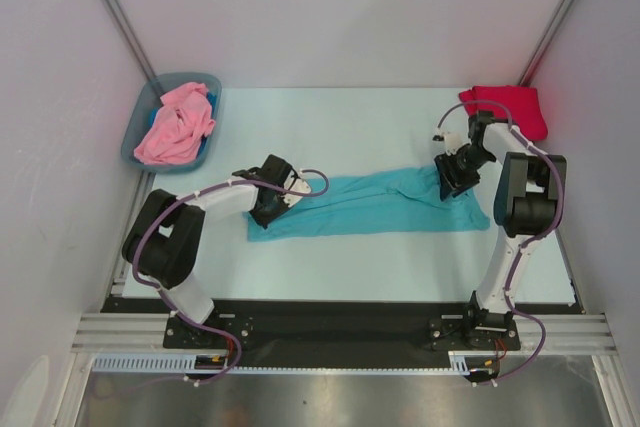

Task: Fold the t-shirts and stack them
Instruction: Fold the tshirt

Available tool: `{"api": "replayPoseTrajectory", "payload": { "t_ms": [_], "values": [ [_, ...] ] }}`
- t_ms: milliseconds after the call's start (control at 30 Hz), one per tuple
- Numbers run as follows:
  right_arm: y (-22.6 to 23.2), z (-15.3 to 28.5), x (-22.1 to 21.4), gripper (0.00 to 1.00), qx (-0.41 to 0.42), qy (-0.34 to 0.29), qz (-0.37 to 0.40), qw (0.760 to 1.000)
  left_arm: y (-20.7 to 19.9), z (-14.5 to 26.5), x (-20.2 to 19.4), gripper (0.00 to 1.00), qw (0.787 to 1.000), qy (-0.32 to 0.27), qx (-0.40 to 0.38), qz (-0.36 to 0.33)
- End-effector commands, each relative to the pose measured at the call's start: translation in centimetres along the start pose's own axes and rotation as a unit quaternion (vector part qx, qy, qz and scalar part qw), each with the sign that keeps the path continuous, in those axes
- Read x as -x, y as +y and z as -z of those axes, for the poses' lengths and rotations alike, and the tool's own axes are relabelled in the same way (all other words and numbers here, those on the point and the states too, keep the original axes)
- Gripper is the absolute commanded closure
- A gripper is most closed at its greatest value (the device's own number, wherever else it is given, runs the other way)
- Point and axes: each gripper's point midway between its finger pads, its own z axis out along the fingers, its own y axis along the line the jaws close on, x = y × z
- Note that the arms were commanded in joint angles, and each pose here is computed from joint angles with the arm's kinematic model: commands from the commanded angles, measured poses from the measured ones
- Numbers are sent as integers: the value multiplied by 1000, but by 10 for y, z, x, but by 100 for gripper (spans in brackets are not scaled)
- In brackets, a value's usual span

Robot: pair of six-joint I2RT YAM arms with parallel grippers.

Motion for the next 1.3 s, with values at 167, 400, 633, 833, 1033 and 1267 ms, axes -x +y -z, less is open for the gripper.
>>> {"api": "replayPoseTrajectory", "payload": {
  "t_ms": [167,400,633,833,1033,1267],
  "values": [
    [-15,8,17,62,-14,-32,-8,999,-5,-20,12,100,1000,-18,-8,3],
    [-15,16,24,93,-15,-41,-6,999,-7,-20,12,99,1000,-16,-7,-2],
    [-16,19,23,100,-17,-42,-9,999,-7,-20,12,100,1000,-16,-8,-3],
    [-16,25,24,100,-23,-49,-4,999,-7,-20,12,100,1000,-16,-8,-4],
    [-20,48,34,100,-54,-70,7,996,-7,-21,12,100,1000,-16,-8,-4],
    [-26,77,36,100,-81,-88,7,993,-7,-20,12,100,1000,-16,-8,-5]
  ]
}}
